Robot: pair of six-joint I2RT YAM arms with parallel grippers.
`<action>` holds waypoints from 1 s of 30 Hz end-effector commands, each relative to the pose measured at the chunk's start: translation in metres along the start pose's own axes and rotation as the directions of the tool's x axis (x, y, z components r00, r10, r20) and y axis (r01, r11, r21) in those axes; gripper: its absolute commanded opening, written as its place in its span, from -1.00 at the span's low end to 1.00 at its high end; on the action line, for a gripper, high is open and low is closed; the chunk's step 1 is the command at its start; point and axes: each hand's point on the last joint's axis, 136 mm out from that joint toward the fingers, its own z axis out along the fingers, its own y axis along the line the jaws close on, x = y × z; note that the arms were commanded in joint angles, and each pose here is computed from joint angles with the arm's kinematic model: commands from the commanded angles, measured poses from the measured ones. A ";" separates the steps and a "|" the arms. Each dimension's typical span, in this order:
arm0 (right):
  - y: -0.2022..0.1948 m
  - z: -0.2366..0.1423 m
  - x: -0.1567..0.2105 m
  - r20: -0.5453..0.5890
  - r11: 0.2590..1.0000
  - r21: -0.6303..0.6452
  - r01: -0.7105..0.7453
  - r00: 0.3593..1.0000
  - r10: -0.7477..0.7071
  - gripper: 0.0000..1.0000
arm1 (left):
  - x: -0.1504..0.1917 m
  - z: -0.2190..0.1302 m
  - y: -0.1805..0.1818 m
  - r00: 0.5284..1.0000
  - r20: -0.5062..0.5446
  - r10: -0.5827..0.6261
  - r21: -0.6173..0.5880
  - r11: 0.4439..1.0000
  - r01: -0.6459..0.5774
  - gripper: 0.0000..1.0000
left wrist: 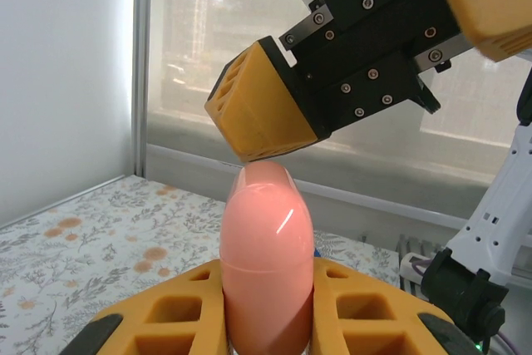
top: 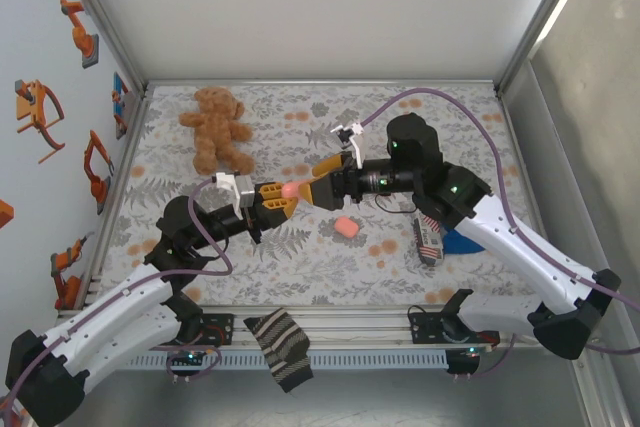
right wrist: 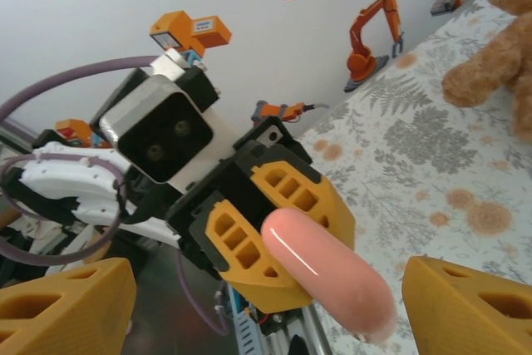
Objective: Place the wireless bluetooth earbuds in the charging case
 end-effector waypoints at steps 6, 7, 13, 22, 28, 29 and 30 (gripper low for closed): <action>-0.032 -0.036 -0.017 0.092 0.942 0.324 0.086 0.988 -0.122 0.67 | -0.015 -0.003 -0.001 0.999 0.028 0.018 -0.017 1.000 -0.017 -0.91; -0.038 -0.041 -0.017 0.101 0.928 0.363 0.084 0.986 -0.129 0.68 | -0.014 -0.003 0.000 1.000 0.024 0.010 -0.024 1.000 -0.010 -0.91; -0.077 -0.080 -0.017 0.183 0.791 0.611 0.025 0.968 -0.173 0.73 | 0.001 -0.005 0.010 0.996 -0.044 -0.072 -0.089 0.994 0.068 -0.91; -0.118 -0.120 -0.003 0.201 0.585 0.809 -0.053 0.961 -0.190 0.80 | 0.034 -0.006 0.028 0.962 -0.124 -0.242 -0.201 0.956 0.214 -0.92; -0.128 -0.129 0.007 0.197 0.529 0.845 -0.077 0.965 -0.175 0.96 | 0.059 -0.007 0.049 0.918 -0.179 -0.355 -0.334 0.899 0.283 -1.00; -0.129 -0.131 0.008 0.205 0.524 0.847 -0.086 0.963 -0.173 0.99 | 0.062 -0.006 0.051 0.911 -0.190 -0.367 -0.349 0.892 0.287 -1.00; -0.130 -0.132 0.010 0.208 0.519 0.850 -0.091 0.963 -0.172 0.99 | 0.066 -0.006 0.053 0.904 -0.199 -0.377 -0.358 0.887 0.291 -0.99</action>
